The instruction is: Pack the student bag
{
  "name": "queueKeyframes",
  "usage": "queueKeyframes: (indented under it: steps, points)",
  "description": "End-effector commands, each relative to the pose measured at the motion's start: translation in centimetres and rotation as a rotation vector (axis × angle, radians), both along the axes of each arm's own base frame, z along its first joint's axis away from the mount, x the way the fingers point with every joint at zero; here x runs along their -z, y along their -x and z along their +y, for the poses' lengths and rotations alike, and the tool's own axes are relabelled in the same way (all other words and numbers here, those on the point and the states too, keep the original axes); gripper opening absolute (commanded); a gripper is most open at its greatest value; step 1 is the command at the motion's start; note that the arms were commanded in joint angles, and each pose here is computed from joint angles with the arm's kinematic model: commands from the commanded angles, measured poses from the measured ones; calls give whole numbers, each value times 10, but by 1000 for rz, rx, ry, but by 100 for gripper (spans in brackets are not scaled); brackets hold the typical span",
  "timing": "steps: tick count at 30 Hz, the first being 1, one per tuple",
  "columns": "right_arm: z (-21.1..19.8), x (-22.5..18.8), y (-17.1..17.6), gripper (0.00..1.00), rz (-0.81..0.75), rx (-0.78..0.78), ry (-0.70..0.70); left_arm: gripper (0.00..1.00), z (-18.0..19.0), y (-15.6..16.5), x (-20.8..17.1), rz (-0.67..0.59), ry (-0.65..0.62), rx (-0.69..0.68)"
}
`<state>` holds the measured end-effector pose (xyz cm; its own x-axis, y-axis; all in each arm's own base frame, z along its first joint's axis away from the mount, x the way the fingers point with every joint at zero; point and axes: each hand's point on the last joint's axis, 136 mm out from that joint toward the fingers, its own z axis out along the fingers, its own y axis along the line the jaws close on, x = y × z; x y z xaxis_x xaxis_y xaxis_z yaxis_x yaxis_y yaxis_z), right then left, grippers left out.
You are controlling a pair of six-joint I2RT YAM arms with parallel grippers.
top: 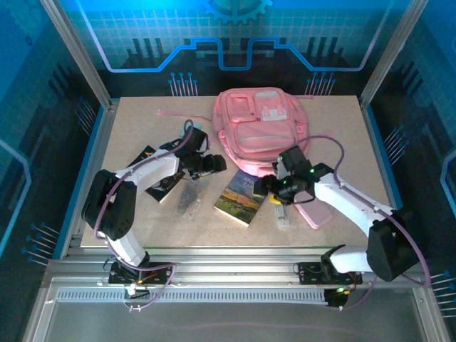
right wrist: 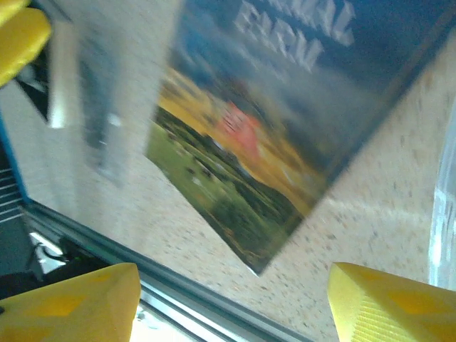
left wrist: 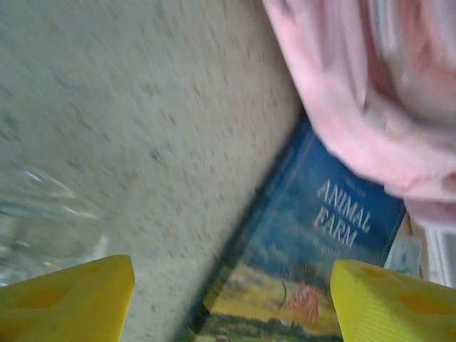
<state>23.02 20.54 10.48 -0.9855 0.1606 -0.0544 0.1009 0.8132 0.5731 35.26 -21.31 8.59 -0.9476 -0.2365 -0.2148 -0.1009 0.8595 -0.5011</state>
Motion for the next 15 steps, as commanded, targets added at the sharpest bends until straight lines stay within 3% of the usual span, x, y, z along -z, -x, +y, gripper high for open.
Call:
queueKeyframes:
  steps: [1, 10, 15]
  points:
    - [3, 14, -1, 70, -34, 49, 28, 73, -25, 16, 14, 48, 69, 29]
    - [14, 59, -13, 67, -65, 86, 82, 67, -39, 48, 64, 165, 56, 63]
    - [31, 76, -21, 61, -60, 93, 60, 58, -46, 70, 73, 224, 83, 107]
